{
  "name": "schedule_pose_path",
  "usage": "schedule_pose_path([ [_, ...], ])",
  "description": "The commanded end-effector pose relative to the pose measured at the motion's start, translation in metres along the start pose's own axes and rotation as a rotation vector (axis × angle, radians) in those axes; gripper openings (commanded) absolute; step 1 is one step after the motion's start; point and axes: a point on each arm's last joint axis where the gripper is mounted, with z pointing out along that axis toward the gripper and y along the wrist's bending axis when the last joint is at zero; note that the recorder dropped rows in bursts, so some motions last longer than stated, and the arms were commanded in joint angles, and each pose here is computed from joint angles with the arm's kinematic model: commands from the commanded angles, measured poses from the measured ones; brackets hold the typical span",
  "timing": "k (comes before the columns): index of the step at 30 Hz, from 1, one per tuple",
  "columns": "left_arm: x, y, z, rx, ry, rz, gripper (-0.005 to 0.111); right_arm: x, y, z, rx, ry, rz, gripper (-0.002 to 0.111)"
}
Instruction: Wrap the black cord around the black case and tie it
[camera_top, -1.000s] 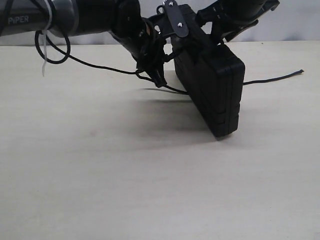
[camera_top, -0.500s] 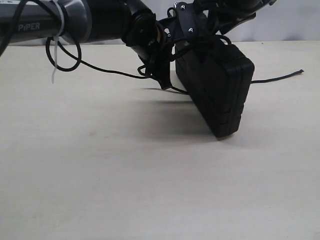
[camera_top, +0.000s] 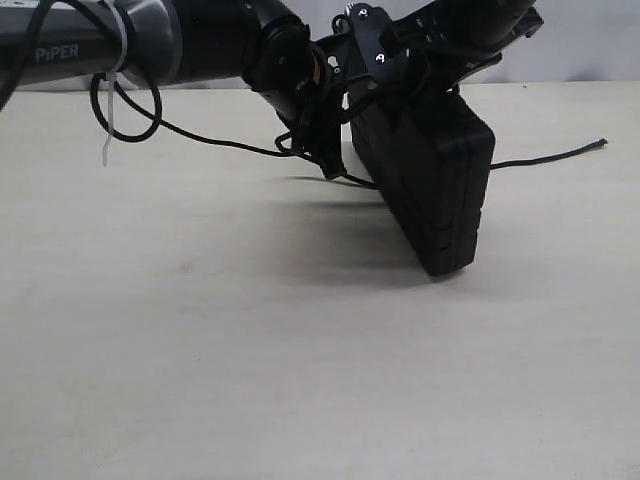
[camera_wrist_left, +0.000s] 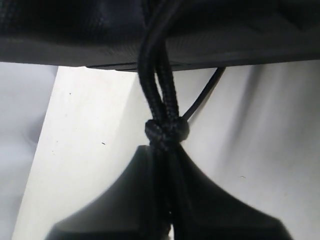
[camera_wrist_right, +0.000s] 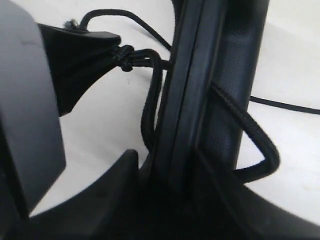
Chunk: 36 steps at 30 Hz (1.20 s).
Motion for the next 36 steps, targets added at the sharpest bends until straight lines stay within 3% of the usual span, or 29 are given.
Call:
schedule_pose_path([
  [1,-0.006,0.0,-0.005,0.009,-0.057,-0.063,0.0,0.001,0.004,-0.002,-0.041,-0.002,-0.02,0.035],
  [7,-0.012,-0.003,-0.006,0.007,-0.091,-0.064,0.0,0.001,0.004,-0.002,-0.042,-0.003,-0.022,0.035],
  [12,-0.027,-0.019,-0.009,0.01,-0.129,0.01,0.0,0.001,0.004,-0.002,-0.042,-0.003,-0.033,0.035],
  [24,-0.025,-0.019,-0.009,0.013,-0.11,0.015,0.0,0.004,0.004,-0.024,0.023,-0.037,-0.195,0.035],
  [29,-0.025,-0.019,-0.009,0.015,-0.111,0.013,0.0,0.003,-0.002,-0.043,0.142,-0.098,-0.229,0.035],
  [33,-0.025,-0.019,-0.009,0.015,-0.111,0.013,0.0,0.002,-0.029,-0.06,0.449,-0.16,-0.025,0.035],
  [36,-0.025,-0.019,-0.009,0.014,-0.112,0.013,0.0,0.003,-0.03,-0.053,0.458,-0.075,-0.221,0.035],
])
